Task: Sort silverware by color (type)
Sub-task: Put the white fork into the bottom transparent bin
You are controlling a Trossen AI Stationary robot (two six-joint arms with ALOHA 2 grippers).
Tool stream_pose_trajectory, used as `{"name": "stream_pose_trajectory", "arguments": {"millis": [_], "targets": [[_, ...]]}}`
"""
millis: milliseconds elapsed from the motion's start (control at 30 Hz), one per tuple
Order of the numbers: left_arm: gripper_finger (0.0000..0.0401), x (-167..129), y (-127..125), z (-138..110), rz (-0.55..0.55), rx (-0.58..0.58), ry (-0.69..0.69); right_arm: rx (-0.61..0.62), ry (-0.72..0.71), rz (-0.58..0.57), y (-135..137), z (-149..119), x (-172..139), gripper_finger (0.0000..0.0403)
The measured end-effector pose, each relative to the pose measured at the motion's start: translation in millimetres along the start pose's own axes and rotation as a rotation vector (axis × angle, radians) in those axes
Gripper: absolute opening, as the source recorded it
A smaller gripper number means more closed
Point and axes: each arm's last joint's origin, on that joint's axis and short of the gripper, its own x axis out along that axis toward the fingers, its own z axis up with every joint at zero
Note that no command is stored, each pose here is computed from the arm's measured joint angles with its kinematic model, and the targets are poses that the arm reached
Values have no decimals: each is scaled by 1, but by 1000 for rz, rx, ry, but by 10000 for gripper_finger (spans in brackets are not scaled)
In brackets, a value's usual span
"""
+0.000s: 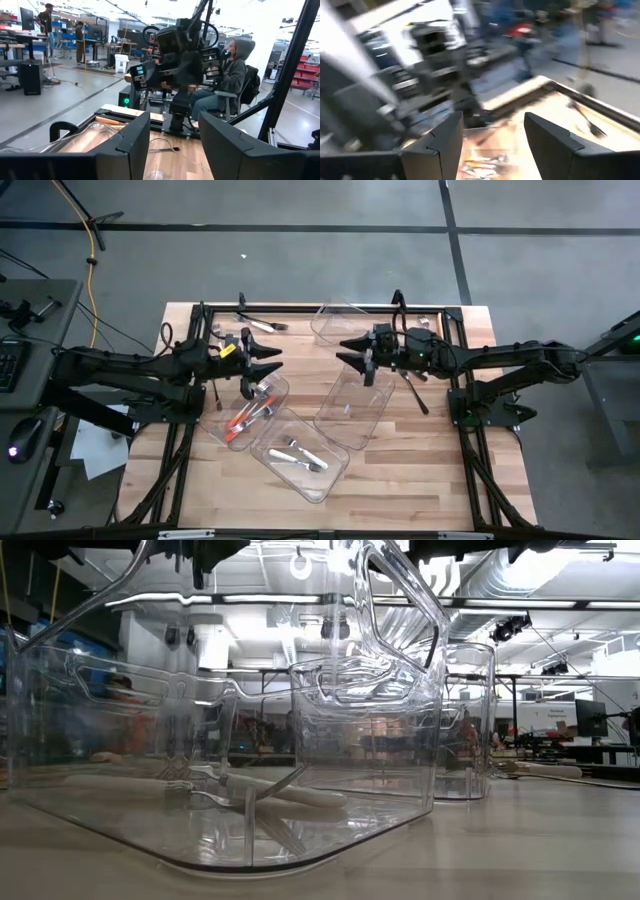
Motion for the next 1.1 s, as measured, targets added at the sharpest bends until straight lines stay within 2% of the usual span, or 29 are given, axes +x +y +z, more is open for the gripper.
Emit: {"name": "stream_pose_trajectory", "arguments": {"millis": [100,233,400,467,567,733,900,1000,1100], "targets": [[156,0,0,0,0,0,0,29,20,-188,-4,13,2,195],[156,0,0,0,2,1,4,-85,115,-446,-15,49,-4,195],[156,0,0,-2,5,2,22,-122,229,-831,-45,96,-32,195],[156,0,0,-3,6,-6,27,-107,283,-935,-58,107,-45,195],[156,0,0,-3,6,-14,28,-20,373,-1075,-79,111,-65,195],[156,0,0,-3,6,-14,28,118,565,-1197,-111,89,-87,195],[156,0,0,-3,9,-14,28,206,746,-1239,-142,39,-96,195],[156,0,1,-3,11,-13,31,243,803,-1269,-159,6,-102,195],[156,0,1,-6,14,6,59,325,801,-1278,-174,-19,-109,195]]}}
